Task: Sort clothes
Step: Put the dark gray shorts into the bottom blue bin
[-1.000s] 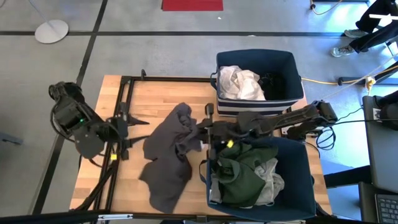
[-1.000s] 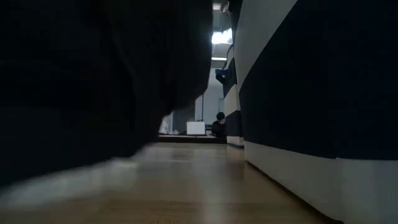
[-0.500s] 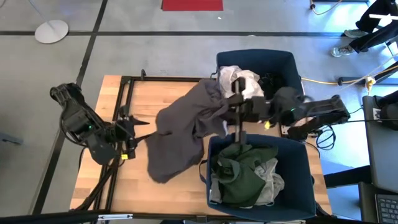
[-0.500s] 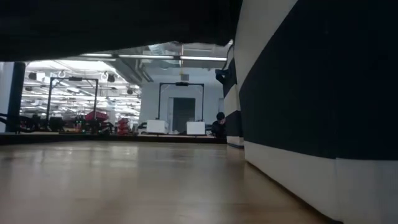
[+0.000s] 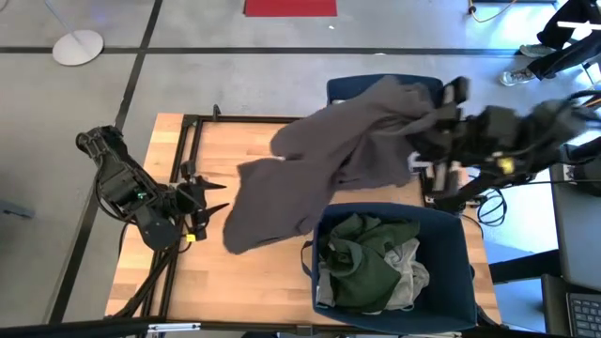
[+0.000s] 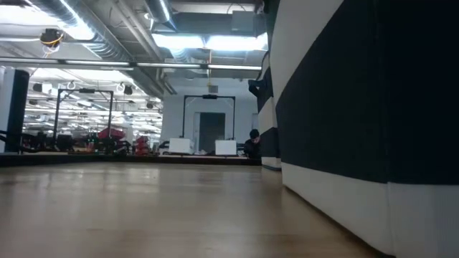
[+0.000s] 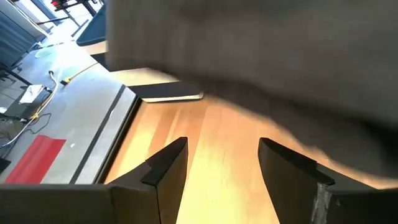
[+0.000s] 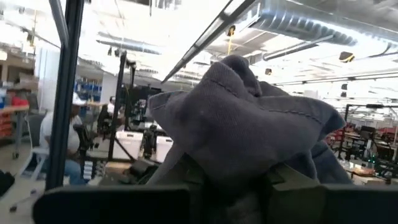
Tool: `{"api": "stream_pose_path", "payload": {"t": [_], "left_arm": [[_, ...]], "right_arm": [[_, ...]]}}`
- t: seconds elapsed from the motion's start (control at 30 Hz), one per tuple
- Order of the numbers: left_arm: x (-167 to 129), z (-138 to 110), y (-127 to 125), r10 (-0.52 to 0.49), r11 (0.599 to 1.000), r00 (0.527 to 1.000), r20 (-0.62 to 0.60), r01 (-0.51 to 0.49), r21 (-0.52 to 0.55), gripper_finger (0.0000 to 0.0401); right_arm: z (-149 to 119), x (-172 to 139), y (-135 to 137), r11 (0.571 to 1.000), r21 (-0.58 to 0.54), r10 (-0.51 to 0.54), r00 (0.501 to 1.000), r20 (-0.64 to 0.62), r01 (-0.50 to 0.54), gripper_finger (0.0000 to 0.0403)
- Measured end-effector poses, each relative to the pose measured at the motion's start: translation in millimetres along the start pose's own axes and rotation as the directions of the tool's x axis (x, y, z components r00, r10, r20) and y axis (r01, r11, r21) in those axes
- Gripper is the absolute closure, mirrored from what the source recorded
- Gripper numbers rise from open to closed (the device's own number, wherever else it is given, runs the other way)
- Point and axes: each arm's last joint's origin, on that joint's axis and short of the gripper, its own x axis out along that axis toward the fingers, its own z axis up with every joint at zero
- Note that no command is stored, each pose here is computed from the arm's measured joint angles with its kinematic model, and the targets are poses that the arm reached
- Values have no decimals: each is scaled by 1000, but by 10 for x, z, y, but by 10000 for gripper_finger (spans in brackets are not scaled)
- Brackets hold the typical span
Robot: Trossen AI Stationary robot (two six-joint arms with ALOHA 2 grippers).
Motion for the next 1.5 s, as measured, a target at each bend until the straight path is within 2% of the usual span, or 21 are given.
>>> {"api": "stream_pose_path", "payload": {"t": [0.23,0.43,0.67,0.8,0.93,1.2,1.4,1.5], "left_arm": [[0,1,2,6,1000,1000,4,-6,-4,214],[1,2,3,10,1000,1000,6,-10,-7,214],[1,2,3,11,1000,1000,7,-11,-21,214],[1,3,3,11,1000,1000,7,-11,-29,214],[0,3,5,15,999,1000,10,-15,-49,214],[1,5,7,23,997,1000,15,-21,-79,214],[0,6,9,29,995,999,20,-27,-94,214],[0,6,9,30,995,999,20,-28,-94,214]], "right_arm": [[280,-278,1,996,79,-44,999,-25,45,348],[440,-506,47,984,116,-126,987,-98,137,347],[584,-755,126,966,176,-156,969,-192,190,347],[592,-887,317,967,160,-150,948,-281,200,347],[553,-979,607,969,90,-183,914,-362,230,347],[453,-1119,1214,987,71,-107,926,-363,142,347],[283,-1147,1511,993,9,-107,926,-363,118,347],[148,-1194,1563,994,-11,-106,926,-363,109,347]]}}
